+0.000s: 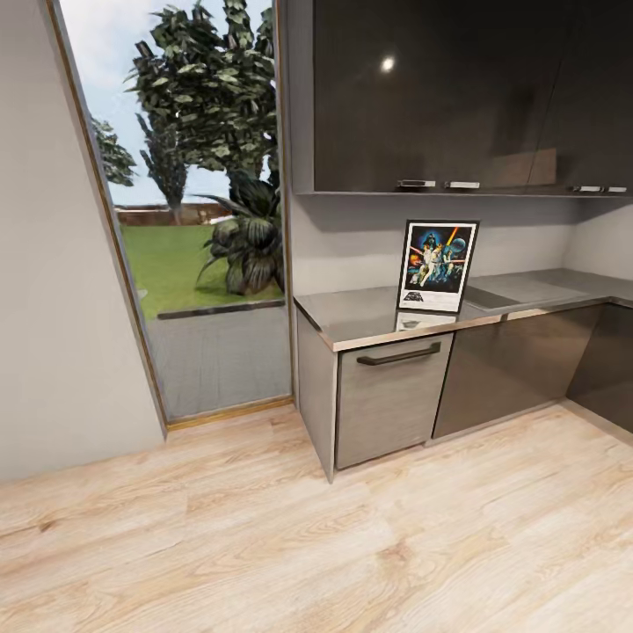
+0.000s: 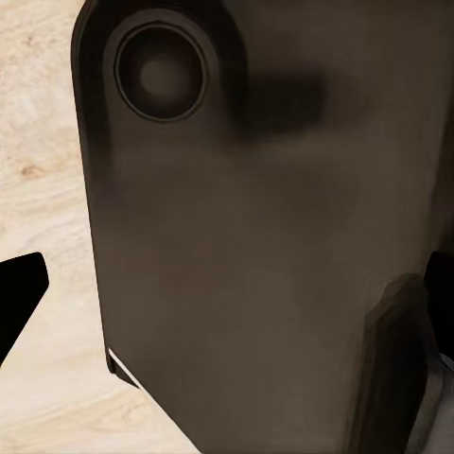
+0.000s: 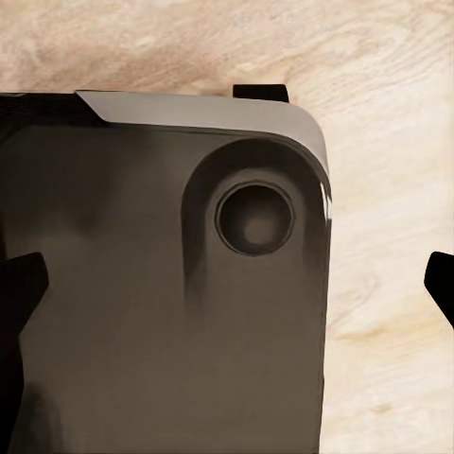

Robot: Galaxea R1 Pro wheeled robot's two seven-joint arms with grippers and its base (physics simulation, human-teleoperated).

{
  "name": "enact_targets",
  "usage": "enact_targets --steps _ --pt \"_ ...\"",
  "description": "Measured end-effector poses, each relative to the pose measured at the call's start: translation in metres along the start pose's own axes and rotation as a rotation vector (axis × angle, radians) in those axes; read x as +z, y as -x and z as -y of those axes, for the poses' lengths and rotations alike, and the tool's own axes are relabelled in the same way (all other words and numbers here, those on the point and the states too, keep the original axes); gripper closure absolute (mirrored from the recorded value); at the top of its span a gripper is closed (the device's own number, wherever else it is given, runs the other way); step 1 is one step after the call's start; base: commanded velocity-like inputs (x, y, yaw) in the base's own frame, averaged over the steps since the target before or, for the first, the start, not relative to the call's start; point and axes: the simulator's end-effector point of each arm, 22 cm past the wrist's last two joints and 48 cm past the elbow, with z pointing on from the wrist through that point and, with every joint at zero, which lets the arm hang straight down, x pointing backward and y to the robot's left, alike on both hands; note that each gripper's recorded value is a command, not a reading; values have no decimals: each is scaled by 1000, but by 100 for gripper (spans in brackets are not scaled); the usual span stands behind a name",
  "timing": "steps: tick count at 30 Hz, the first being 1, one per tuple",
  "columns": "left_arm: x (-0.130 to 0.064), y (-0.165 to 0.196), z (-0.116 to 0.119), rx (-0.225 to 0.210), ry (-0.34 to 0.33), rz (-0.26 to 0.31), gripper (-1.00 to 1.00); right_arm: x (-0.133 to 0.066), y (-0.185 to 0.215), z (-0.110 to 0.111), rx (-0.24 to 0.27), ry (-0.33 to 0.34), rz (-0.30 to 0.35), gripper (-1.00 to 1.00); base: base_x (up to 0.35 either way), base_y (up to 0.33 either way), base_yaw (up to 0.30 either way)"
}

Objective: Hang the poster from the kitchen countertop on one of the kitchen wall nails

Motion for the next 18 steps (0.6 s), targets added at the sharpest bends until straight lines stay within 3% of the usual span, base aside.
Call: enact_targets --steps 12,18 --pt "0 0 2 -1 -2 -3 -100 0 -8 3 -3 -3 -14 -100 0 0 0" --pt "0 16 1 -1 2 30 -100 0 24 11 -1 -13 64 -100 0 0 0"
